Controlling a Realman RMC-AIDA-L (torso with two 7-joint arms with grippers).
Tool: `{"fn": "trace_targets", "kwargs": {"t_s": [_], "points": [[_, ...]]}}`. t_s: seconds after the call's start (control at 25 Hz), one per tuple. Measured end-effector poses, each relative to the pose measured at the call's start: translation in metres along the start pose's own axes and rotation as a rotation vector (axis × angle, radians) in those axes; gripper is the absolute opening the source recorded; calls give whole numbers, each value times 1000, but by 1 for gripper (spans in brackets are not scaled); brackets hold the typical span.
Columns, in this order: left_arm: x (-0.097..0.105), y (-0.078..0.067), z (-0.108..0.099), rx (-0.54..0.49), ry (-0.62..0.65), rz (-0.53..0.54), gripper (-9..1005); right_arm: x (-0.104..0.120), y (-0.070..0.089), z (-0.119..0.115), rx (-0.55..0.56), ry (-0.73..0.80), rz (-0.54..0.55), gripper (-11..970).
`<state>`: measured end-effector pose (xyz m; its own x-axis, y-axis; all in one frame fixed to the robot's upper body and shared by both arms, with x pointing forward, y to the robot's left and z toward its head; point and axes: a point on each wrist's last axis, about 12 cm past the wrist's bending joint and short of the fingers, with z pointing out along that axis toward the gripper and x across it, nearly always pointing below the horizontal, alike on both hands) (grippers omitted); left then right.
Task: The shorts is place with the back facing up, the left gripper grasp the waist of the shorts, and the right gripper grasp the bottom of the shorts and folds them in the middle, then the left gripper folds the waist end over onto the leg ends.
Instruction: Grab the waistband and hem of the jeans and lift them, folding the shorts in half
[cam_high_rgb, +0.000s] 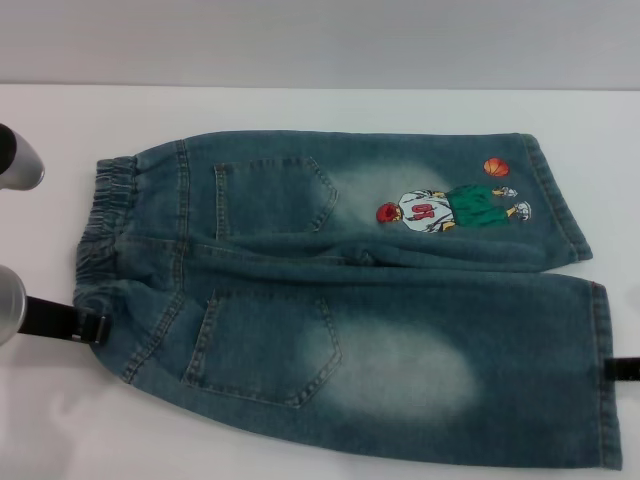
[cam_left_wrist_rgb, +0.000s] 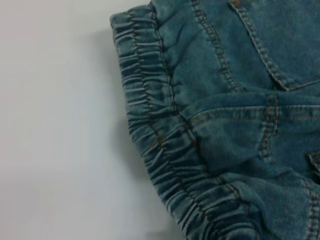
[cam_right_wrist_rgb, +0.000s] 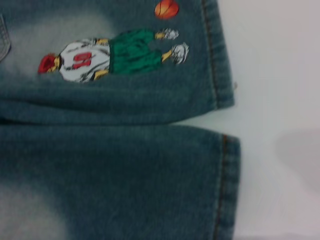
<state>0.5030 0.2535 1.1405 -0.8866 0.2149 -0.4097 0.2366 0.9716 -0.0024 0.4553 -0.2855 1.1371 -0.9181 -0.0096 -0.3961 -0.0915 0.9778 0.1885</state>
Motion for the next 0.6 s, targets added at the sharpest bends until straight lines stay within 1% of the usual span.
{"fn": "trace_targets", "kwargs": {"t_s": [0.2,0.6], "points": [[-1,-2,2,4,-1,8,219,6,5,4,-13,28,-5,676],[0,-2,5,6,4,8,208,13,9,10,-38,71,0,675]]}}
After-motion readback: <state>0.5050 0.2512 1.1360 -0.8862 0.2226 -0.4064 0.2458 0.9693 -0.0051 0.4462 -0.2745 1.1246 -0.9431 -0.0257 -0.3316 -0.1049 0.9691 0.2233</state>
